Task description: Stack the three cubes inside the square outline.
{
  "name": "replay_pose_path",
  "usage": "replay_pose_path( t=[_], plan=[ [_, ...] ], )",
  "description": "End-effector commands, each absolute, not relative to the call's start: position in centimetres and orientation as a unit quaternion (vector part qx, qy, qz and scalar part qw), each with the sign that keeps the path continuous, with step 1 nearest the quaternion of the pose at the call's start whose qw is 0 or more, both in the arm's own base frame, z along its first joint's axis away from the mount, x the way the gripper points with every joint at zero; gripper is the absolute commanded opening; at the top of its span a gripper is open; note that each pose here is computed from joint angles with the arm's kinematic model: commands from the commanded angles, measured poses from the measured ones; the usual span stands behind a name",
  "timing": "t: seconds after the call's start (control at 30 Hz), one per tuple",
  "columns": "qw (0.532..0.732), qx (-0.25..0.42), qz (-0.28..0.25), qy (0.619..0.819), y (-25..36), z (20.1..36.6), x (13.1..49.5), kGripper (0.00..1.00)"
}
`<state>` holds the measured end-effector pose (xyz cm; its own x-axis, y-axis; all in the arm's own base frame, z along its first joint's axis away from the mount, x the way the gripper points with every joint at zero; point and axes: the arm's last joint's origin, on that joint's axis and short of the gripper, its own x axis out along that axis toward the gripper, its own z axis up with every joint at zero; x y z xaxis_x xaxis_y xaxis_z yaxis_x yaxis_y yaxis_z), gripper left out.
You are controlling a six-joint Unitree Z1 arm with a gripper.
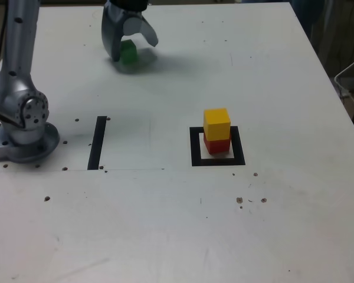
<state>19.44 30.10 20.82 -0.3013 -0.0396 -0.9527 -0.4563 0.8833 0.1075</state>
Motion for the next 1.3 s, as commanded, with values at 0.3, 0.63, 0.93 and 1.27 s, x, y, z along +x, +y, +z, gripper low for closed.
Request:
replay_pose_path(
  t=[0.3,0.63,0.93,1.27],
  plan=[
    [0.578,-0.164,0.178,0.780,30.4,21.2,19.7,0.64],
    [0.587,-0.167,0.171,0.773,31.0,20.9,20.2,0.39],
    [0.609,-0.145,0.171,0.761,31.6,20.8,20.8,0.10],
    [0.613,-0.139,0.163,0.761,31.5,20.9,20.9,0.00]
  ],
)
